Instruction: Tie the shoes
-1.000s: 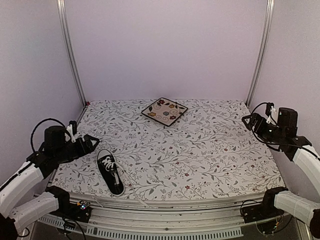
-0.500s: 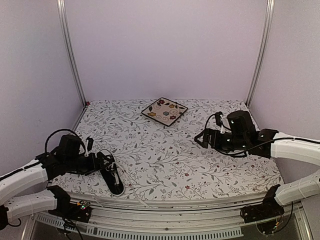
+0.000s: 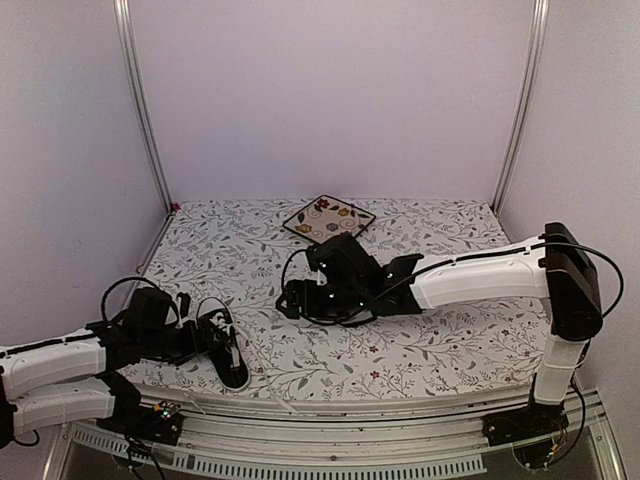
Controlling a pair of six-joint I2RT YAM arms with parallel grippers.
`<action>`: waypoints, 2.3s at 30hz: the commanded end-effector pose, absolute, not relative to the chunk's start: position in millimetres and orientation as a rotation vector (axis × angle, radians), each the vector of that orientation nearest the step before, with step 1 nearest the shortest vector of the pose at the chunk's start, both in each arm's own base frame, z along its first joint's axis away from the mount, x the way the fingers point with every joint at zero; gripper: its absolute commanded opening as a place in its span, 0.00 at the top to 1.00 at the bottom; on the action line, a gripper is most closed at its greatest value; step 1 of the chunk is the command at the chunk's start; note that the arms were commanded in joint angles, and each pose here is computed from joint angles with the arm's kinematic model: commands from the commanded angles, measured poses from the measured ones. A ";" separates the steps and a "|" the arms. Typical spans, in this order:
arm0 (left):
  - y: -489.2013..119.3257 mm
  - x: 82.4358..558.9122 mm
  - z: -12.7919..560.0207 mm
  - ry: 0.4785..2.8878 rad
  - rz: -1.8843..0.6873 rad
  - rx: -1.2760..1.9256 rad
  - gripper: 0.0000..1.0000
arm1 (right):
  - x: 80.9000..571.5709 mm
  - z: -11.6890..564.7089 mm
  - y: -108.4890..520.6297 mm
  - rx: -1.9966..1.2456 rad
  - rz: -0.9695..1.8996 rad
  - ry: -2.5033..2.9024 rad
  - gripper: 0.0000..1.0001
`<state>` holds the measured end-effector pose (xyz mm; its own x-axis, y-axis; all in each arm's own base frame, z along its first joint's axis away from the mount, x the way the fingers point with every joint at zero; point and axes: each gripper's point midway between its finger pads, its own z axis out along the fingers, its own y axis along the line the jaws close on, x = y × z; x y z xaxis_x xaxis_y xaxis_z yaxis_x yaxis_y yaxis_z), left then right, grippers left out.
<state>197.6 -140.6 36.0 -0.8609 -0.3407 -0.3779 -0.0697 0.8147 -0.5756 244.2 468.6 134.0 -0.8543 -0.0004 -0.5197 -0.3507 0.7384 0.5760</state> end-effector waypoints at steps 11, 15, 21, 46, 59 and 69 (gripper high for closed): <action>-217.4 237.6 99.5 2.190 -1.214 0.083 0.17 | 243.3 109.4 480.0 -0.199 0.963 2.502 0.24; -214.0 248.4 89.1 2.251 -1.164 0.040 0.16 | 241.8 110.0 493.6 -0.252 1.023 2.485 0.28; -195.7 244.9 72.1 2.319 -1.129 -0.081 0.15 | 250.9 95.3 519.6 -0.423 0.932 2.497 0.31; -141.9 230.7 69.1 2.275 -1.036 -0.380 0.11 | 249.0 37.2 571.5 -0.602 0.928 2.556 0.26; -141.7 233.7 73.0 2.276 -1.046 -0.413 0.11 | 288.8 131.2 530.6 -0.400 0.831 2.390 0.98; -140.7 240.5 73.3 2.265 -1.045 -0.457 0.11 | 345.9 195.9 334.1 -0.065 0.577 2.316 0.98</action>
